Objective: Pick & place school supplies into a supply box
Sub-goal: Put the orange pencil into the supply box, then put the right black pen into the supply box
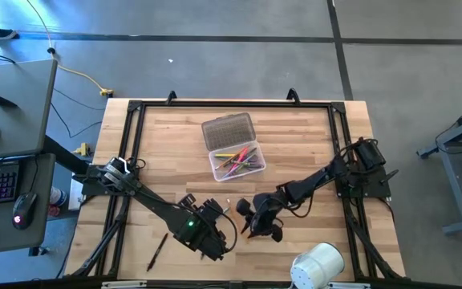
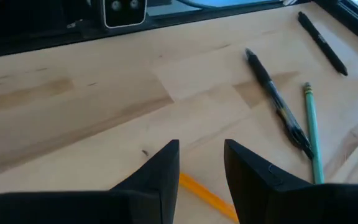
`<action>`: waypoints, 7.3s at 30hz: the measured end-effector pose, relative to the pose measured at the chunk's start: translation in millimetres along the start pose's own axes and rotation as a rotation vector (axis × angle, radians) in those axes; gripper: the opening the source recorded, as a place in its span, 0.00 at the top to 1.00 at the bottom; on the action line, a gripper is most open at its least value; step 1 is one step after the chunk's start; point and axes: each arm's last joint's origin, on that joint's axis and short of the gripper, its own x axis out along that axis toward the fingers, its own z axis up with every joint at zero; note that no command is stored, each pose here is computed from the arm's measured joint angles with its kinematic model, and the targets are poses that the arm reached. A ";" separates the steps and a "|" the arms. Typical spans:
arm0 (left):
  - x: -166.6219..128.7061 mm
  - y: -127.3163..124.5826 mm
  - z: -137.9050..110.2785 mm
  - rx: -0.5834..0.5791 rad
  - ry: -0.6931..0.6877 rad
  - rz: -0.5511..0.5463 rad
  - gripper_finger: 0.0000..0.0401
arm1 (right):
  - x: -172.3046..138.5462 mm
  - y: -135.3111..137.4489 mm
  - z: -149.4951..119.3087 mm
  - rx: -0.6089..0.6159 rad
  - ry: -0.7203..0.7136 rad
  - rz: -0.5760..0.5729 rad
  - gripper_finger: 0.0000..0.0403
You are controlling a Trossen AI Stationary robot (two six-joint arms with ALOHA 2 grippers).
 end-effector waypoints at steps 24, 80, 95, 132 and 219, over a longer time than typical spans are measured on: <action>-0.1 0.2 -1.7 -0.002 0.049 -0.008 0.85 | 23.4 -27.3 -17.9 0.028 0.324 0.159 0.73; -0.5 -1.5 3.9 -0.015 -0.119 0.009 0.85 | -158.0 20.5 -14.3 0.594 -0.038 -0.554 0.91; 5.9 3.2 19.7 -0.033 -0.193 0.045 0.85 | -121.8 21.1 -28.1 0.511 -0.273 -0.504 0.75; 11.5 5.9 27.6 -0.053 -0.091 0.020 0.85 | -23.0 34.4 -126.6 0.631 -0.027 -0.627 0.93; -109.0 57.6 27.5 0.108 -0.383 -0.039 0.85 | 68.5 -84.2 -47.6 0.419 -0.008 -0.218 0.68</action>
